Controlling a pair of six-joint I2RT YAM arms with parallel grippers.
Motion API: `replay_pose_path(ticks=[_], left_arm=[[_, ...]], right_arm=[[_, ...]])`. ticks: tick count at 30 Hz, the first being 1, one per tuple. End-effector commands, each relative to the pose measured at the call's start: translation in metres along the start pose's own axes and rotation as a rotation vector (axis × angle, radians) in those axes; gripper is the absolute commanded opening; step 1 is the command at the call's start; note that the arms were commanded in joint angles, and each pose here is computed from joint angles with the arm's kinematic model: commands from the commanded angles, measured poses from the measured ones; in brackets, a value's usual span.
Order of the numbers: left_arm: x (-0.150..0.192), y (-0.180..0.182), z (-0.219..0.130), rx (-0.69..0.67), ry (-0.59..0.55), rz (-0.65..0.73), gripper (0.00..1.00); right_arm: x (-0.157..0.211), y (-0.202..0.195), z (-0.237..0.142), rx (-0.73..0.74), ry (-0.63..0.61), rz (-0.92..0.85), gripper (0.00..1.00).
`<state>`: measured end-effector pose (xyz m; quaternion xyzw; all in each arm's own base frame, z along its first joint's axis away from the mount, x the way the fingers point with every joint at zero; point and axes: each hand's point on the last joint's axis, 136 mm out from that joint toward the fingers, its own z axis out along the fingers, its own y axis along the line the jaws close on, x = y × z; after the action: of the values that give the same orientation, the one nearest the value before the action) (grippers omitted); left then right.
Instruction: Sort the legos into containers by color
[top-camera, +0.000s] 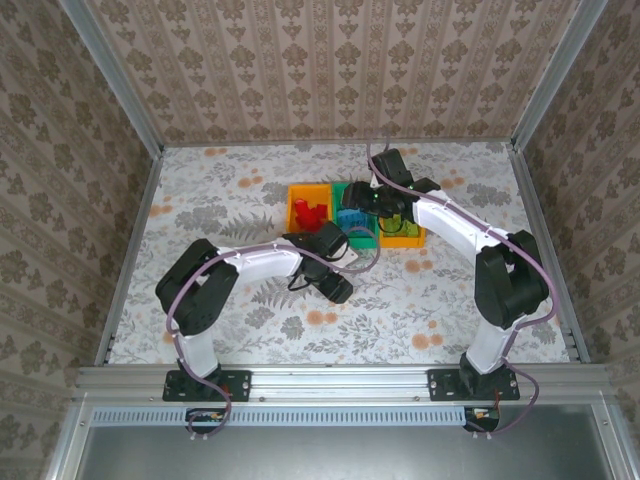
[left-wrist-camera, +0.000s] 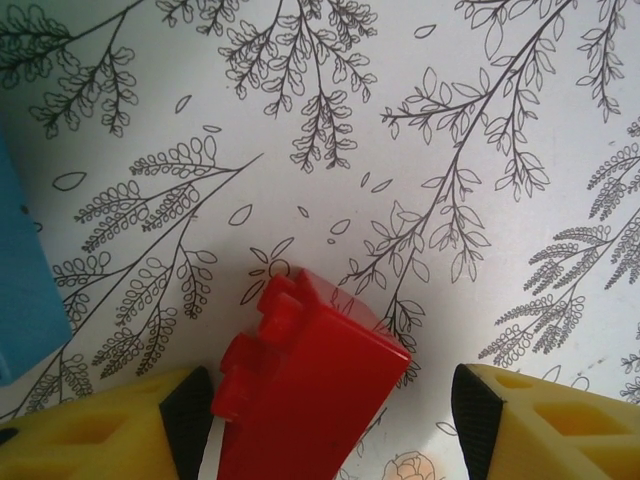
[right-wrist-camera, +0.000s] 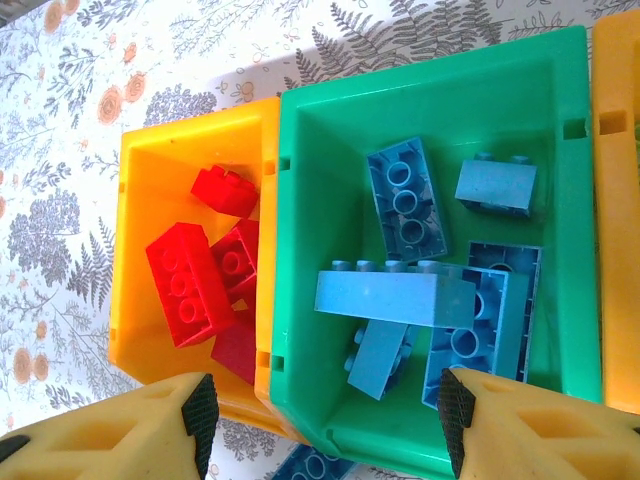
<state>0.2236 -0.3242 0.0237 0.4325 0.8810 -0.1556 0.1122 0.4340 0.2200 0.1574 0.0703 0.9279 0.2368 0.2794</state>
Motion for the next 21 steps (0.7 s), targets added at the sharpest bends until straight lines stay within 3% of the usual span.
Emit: replay_pose_path(ticks=[1, 7, 12, 21], left_arm=[[0.0033, 0.0058, 0.0078, -0.041, 0.047, 0.061, 0.69], [0.0004, 0.0063, 0.0124, -0.047, 0.057, 0.091, 0.67], [0.0026, 0.0057, 0.0135, -0.048, 0.057, 0.091, 0.45], [-0.0018, 0.0011, 0.0063, -0.037, 0.029, 0.080, 0.32]], right_arm=[[-0.0046, -0.0018, -0.0099, 0.001, -0.026, 0.014, 0.64], [-0.0041, -0.0041, -0.0120, 0.000, -0.031, 0.024, 0.64], [-0.0062, -0.0028, -0.0163, -0.007, -0.043, 0.026, 0.64], [-0.0047, -0.0053, -0.0183, -0.002, -0.045, 0.028, 0.64]])
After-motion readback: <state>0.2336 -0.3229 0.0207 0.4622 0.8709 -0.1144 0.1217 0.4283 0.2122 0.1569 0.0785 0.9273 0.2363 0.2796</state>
